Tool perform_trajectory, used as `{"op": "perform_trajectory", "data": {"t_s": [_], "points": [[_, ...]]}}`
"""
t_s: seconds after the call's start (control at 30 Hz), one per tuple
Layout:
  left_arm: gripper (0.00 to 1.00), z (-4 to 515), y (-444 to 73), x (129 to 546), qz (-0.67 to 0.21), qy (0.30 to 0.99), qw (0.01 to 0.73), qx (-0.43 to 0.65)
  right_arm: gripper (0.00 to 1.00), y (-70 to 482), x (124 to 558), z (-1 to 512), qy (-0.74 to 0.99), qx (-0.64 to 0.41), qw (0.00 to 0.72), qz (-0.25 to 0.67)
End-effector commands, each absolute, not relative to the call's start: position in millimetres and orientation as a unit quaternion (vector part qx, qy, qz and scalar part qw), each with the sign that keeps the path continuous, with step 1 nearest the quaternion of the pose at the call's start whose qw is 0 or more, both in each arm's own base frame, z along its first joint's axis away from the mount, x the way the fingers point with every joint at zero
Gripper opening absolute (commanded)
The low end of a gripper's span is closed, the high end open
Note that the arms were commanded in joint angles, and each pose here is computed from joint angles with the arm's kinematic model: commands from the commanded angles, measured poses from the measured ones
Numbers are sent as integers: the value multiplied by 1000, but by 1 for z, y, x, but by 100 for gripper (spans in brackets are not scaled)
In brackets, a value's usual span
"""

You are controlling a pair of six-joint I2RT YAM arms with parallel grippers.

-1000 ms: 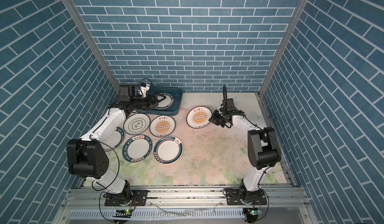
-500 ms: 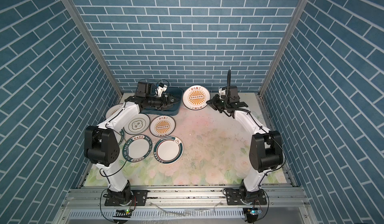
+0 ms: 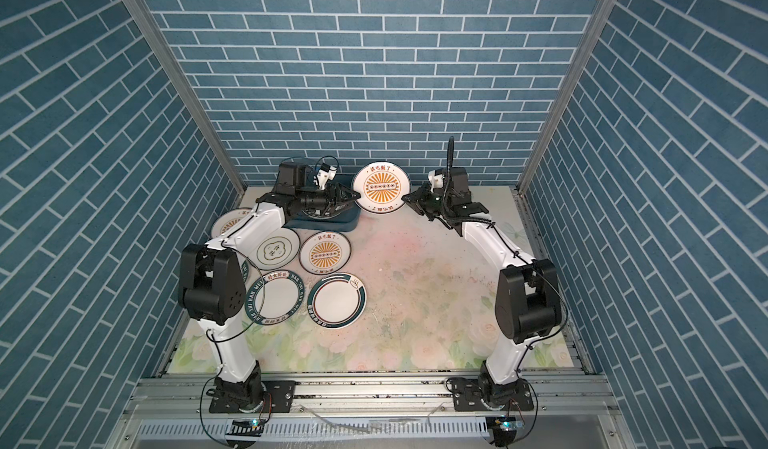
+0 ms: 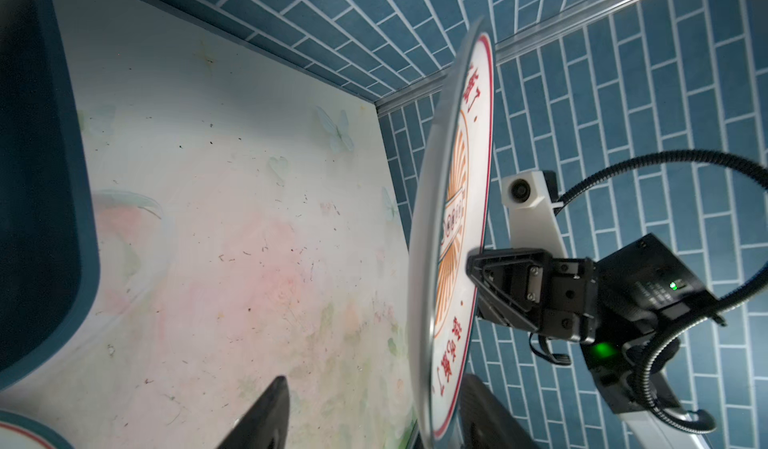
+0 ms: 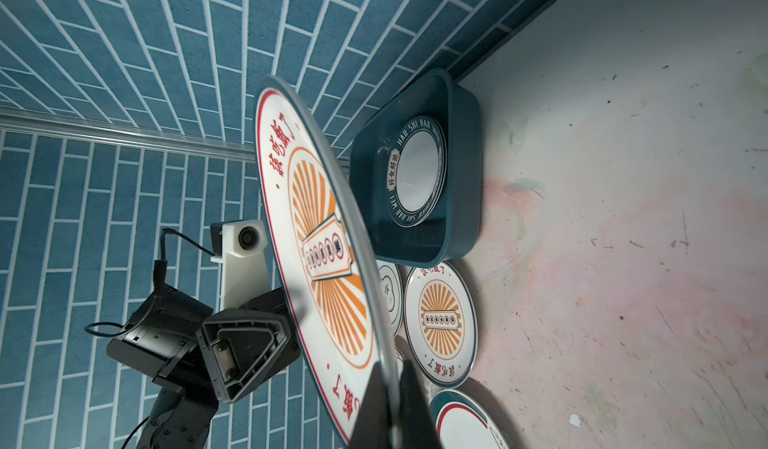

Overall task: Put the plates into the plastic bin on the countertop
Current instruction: 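Carry the sunburst plate into the bin with the left gripper while the right arm withdraws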

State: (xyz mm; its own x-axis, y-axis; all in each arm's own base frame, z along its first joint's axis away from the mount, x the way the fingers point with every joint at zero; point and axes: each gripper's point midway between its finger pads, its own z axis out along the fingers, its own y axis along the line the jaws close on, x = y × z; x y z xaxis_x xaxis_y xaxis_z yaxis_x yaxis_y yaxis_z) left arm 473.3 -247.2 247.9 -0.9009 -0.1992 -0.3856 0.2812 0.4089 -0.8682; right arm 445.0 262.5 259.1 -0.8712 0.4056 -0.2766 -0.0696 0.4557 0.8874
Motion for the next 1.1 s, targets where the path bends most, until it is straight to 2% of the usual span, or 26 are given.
{"op": "perform_trajectory", "data": {"t_s": [0.0,0.13,0.33,0.43,0.5,0.63,0.73,0.87,1.07], "points": [[55,259,-253,488,-568,789,235,18,0,276,450,286,800,85,248,539],[43,269,-254,496,-581,776,244,10,0,278,452,287,797,87,251,542],[16,270,-252,499,-574,780,250,3,0,281,456,285,797,91,251,542],[8,270,-252,499,-573,781,249,2,2,282,457,282,799,95,252,538],[4,270,-252,499,-573,781,249,2,15,281,458,282,798,95,257,536],[1,272,-249,502,-571,781,253,-1,49,278,460,285,796,98,273,531],[0,274,-241,506,-569,781,257,-8,66,271,461,287,798,107,294,515],[0,275,-217,515,-562,783,266,-29,76,253,459,288,806,123,327,478],[0,265,-168,530,-538,793,278,-75,80,223,450,294,817,137,373,418]]}}
